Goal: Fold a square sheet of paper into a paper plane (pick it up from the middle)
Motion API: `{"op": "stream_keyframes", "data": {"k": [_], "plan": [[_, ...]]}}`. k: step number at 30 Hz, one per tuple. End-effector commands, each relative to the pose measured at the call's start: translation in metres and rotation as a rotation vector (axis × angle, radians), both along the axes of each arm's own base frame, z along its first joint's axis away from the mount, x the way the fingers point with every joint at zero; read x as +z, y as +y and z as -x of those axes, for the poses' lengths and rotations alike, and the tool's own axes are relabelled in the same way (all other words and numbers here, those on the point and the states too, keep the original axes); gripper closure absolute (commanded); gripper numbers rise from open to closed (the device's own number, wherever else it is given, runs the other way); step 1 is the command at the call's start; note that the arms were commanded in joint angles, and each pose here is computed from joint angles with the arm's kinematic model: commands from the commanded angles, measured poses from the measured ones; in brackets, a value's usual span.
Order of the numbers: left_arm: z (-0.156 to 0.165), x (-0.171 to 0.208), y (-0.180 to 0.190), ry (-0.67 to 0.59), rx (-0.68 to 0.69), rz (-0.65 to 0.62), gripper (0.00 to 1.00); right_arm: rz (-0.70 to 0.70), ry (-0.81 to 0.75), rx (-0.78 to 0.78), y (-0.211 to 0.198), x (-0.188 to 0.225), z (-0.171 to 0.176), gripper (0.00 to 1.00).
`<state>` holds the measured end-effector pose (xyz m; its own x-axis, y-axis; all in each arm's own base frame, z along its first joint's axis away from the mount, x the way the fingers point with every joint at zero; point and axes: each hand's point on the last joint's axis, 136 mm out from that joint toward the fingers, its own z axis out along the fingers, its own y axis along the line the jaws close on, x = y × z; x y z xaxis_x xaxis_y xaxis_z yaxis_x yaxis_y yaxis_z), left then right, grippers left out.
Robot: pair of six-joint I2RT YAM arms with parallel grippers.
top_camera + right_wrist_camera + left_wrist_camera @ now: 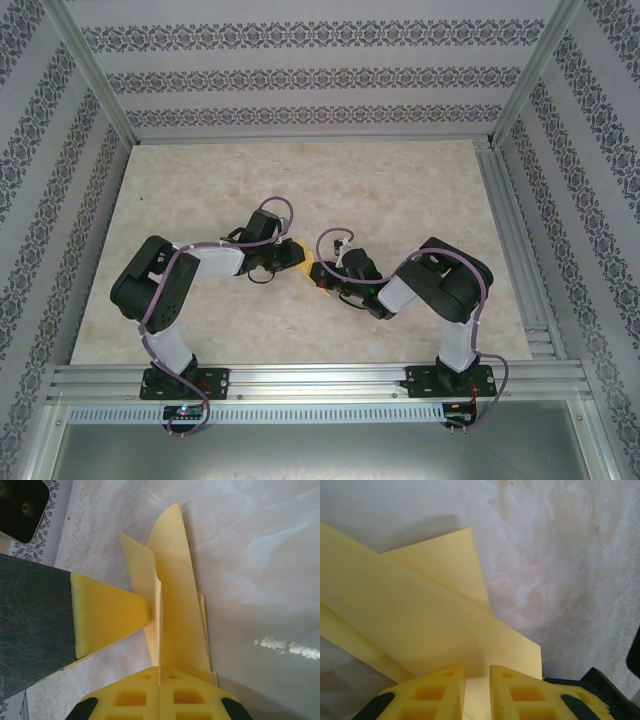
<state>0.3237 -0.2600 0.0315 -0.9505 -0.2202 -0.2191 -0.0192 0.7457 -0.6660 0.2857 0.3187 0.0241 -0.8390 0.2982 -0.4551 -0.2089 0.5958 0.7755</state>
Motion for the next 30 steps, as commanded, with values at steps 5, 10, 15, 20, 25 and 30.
{"op": "stream_keyframes", "data": {"k": [5,10,15,20,25,30], "plan": [[-0.003,-0.002,-0.005,-0.012,-0.032,-0.01,0.8,0.062,0.062,0.006,-0.01,-0.026,0.008,1.0],[0.0,-0.008,-0.001,0.006,-0.028,-0.03,0.8,0.064,0.064,0.013,-0.009,-0.022,0.007,1.0],[0.005,-0.015,0.002,0.026,-0.022,-0.047,0.8,0.056,0.065,0.025,-0.009,-0.007,0.004,0.93],[0.008,-0.019,0.005,0.04,-0.017,-0.049,0.8,0.033,0.07,0.06,-0.005,0.011,0.005,0.86],[0.01,-0.021,0.005,0.046,-0.018,-0.048,0.8,0.021,0.076,0.101,0.0,0.022,0.008,0.81],[0.011,-0.023,0.005,0.049,-0.018,-0.048,0.8,0.052,0.078,0.119,-0.002,0.028,0.013,0.8]]}}
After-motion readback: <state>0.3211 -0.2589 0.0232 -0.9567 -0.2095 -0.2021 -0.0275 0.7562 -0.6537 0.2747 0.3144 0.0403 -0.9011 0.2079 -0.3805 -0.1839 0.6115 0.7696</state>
